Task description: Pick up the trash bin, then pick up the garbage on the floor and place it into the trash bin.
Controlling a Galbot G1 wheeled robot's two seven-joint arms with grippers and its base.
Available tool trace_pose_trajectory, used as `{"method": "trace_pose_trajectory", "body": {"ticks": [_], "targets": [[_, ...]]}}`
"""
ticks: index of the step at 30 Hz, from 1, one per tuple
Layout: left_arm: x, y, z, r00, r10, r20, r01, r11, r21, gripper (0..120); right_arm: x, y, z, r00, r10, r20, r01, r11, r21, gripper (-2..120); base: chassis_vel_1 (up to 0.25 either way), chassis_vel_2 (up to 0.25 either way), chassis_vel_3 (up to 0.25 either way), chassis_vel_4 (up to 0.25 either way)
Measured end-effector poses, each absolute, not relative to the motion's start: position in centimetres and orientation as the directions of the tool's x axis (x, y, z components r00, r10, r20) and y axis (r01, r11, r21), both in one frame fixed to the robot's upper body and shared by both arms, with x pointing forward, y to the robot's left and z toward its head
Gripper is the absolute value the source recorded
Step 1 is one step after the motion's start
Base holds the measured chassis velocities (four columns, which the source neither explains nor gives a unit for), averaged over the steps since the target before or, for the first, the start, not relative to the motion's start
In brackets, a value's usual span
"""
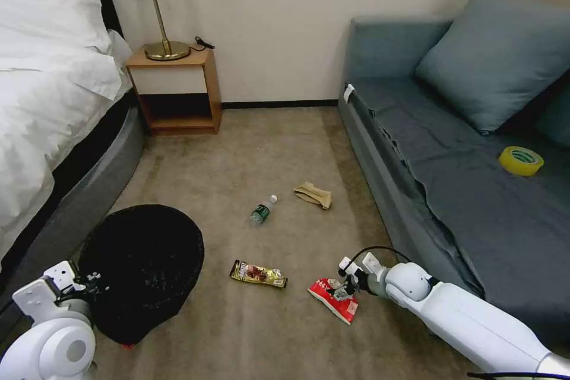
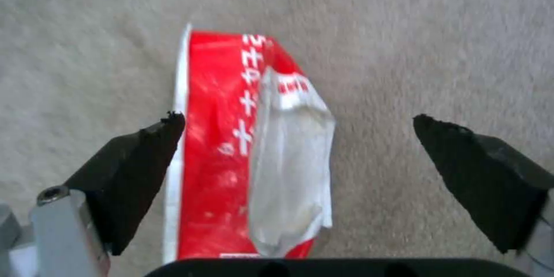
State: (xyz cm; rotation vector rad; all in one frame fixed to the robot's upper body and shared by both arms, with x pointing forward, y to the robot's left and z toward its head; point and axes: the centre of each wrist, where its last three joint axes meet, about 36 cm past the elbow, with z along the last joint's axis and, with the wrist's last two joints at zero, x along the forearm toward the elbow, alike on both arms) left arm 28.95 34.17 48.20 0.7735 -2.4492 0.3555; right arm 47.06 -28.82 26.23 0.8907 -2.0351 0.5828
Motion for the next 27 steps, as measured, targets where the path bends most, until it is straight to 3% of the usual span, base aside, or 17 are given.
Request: {"method": "trace_pose_trajectory", "body": {"ticks": [9, 12, 16, 27], "targets": [[29.0, 34.5, 48.4, -0.691, -0.457, 0.560, -0.594, 0.801, -0.079, 1, 46.5, -29.2, 24.2, -0.428, -0.355, 0.831, -0.755, 0.646, -0.112, 100, 0.000, 0.000, 0.000, 0.000], [29.0, 34.6, 48.4, -0.691, -0.458, 0.560, -0.594, 0.800, -0.078, 1, 46.3, -29.5, 23.7, -0.433, -0.354, 0.829, -0.755, 0.645, -0.119, 93, 0.000, 0.000, 0.000, 0.000], [29.1, 34.6, 48.4, -0.690, -0.457, 0.561, -0.595, 0.800, -0.079, 1, 45.9, -30.0, 22.8, -0.440, -0.347, 0.828, -0.755, 0.642, -0.133, 73, 0.000, 0.000, 0.000, 0.000], [29.2, 34.3, 48.2, -0.690, -0.455, 0.564, -0.592, 0.802, -0.078, 1, 45.0, -30.5, 21.9, -0.448, -0.365, 0.816, -0.762, 0.633, -0.136, 37, 0.000, 0.000, 0.000, 0.000]]}}
